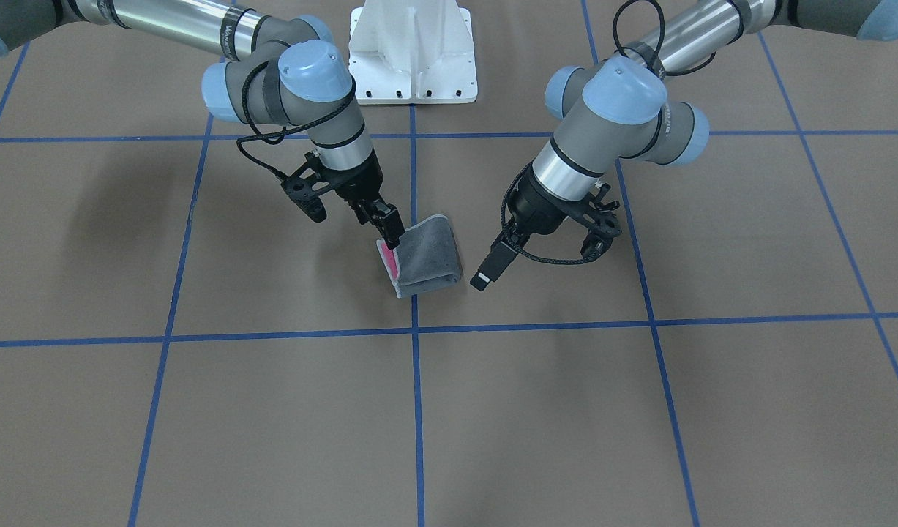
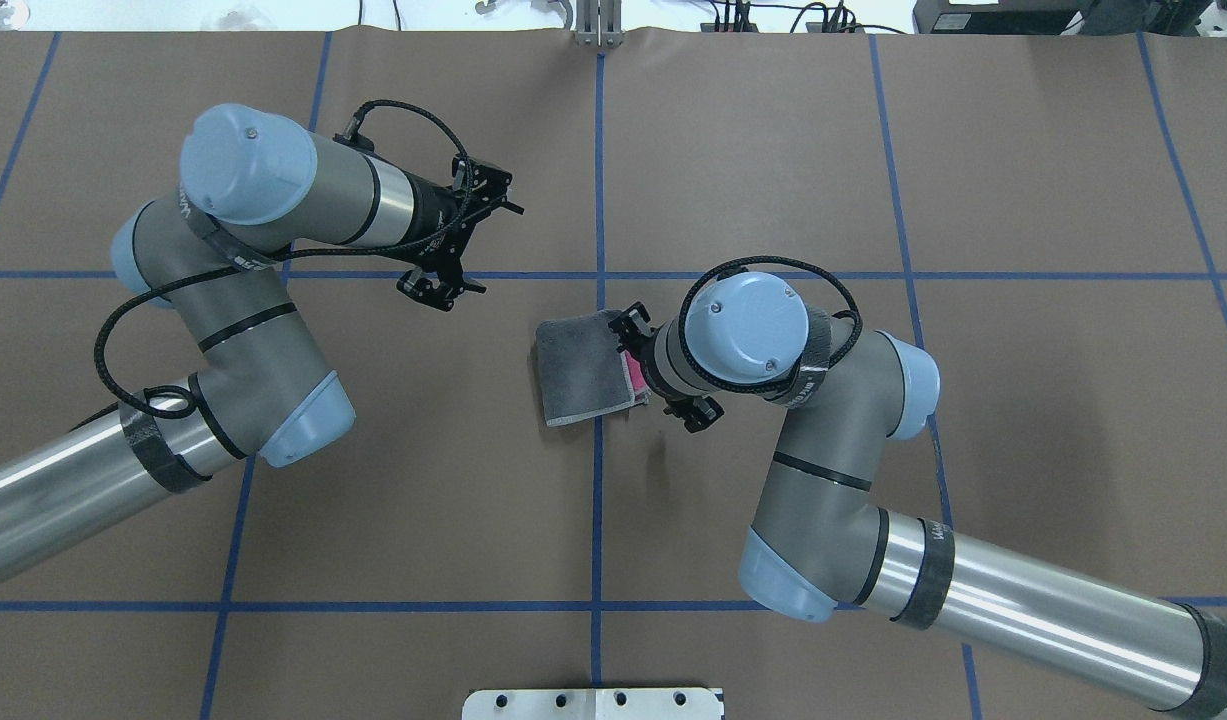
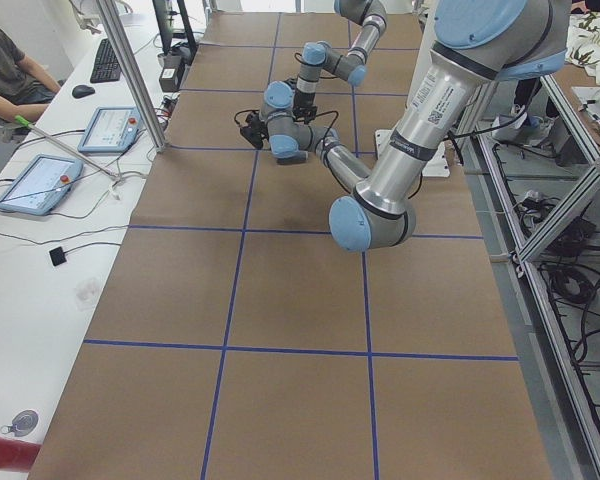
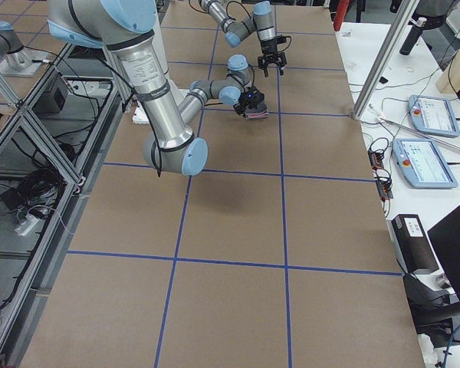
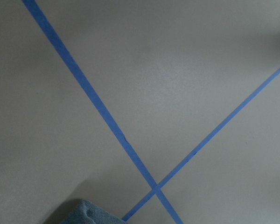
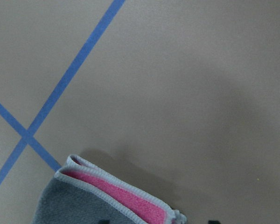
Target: Fold towel twice with both arms
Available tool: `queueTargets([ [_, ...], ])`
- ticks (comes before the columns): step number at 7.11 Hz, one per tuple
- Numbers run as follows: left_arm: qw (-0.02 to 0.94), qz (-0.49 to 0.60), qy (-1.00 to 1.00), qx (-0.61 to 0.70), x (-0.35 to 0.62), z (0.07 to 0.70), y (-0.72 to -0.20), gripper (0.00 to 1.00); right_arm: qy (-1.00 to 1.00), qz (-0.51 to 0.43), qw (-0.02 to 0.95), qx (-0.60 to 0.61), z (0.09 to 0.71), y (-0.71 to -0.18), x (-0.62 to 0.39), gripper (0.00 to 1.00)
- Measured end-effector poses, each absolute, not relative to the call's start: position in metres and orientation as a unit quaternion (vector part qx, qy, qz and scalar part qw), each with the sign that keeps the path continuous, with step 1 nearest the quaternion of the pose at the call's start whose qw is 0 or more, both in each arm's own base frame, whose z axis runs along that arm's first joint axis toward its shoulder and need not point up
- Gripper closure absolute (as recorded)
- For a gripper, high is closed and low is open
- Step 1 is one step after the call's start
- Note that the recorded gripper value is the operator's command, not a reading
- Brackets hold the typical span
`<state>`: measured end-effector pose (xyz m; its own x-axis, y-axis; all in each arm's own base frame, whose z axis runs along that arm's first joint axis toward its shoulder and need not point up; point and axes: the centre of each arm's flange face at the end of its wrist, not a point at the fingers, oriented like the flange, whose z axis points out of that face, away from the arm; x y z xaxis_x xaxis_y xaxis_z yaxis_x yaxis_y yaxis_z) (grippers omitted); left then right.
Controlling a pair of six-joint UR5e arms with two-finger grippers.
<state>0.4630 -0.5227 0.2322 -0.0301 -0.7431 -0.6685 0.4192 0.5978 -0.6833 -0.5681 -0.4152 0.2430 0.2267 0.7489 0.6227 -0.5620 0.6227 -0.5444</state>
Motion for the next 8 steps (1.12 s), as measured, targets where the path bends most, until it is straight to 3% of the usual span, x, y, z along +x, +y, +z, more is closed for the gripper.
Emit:
queueTargets([
  [1, 0.682, -0.426, 0.578, -0.14, 0.463, 0.232, -0.523, 0.0, -0.457, 0.429, 0.772, -0.105, 0.241, -0.41, -0.573, 0.2],
  [5, 0.681, -0.425, 0.58, -0.14, 0.459, 0.228, -0.522, 0.0, -0.457, 0.473, 0.743, -0.123, 0.243, -0.408, -0.596, 0.46],
  [8, 0.681, -0.425, 0.58, -0.14, 0.456, 0.226, -0.521, 0.0, -0.457, 0.483, 0.735, -0.13, 0.244, -0.409, -0.6, 0.75],
])
